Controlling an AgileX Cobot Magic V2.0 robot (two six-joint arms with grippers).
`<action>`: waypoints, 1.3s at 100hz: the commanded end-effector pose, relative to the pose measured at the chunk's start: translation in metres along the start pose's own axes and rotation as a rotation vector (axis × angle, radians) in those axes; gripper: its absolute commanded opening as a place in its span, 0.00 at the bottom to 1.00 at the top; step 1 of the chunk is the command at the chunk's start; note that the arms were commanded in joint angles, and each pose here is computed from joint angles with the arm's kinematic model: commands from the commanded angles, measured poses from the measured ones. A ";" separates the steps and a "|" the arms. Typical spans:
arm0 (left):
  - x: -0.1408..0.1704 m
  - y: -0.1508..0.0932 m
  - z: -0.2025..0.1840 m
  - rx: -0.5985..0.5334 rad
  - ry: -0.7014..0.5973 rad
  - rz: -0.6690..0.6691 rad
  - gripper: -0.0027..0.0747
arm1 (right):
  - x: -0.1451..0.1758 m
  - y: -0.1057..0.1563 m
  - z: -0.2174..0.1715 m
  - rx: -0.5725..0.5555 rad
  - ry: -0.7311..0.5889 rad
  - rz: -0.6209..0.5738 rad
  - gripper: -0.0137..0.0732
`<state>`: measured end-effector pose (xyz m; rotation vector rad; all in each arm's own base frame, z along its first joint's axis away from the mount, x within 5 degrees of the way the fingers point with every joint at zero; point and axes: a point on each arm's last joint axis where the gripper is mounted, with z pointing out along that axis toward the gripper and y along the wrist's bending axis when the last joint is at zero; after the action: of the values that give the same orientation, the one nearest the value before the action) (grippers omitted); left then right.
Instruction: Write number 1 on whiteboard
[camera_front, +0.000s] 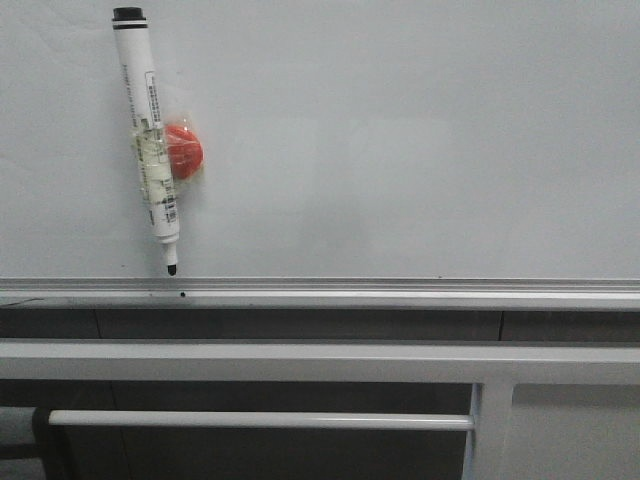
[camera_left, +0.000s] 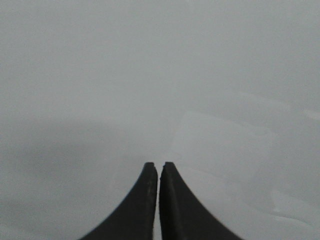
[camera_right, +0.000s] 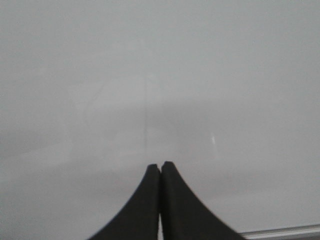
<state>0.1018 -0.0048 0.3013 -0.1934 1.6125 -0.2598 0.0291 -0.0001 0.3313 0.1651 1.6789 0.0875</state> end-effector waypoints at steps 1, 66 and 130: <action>-0.014 -0.004 0.003 0.015 -0.067 -0.030 0.01 | -0.017 0.002 0.003 -0.023 -0.115 -0.024 0.11; -0.006 -0.028 0.003 0.242 0.014 -0.023 0.58 | -0.015 0.005 0.017 -0.059 -0.090 0.048 0.11; 0.078 -0.038 -0.005 0.536 0.083 0.056 0.58 | -0.008 0.005 0.018 -0.052 -0.012 0.046 0.11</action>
<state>0.0886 -0.0591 0.2271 0.2695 1.6740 -0.6277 0.0455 0.0031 0.3251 0.1744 1.7281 0.1700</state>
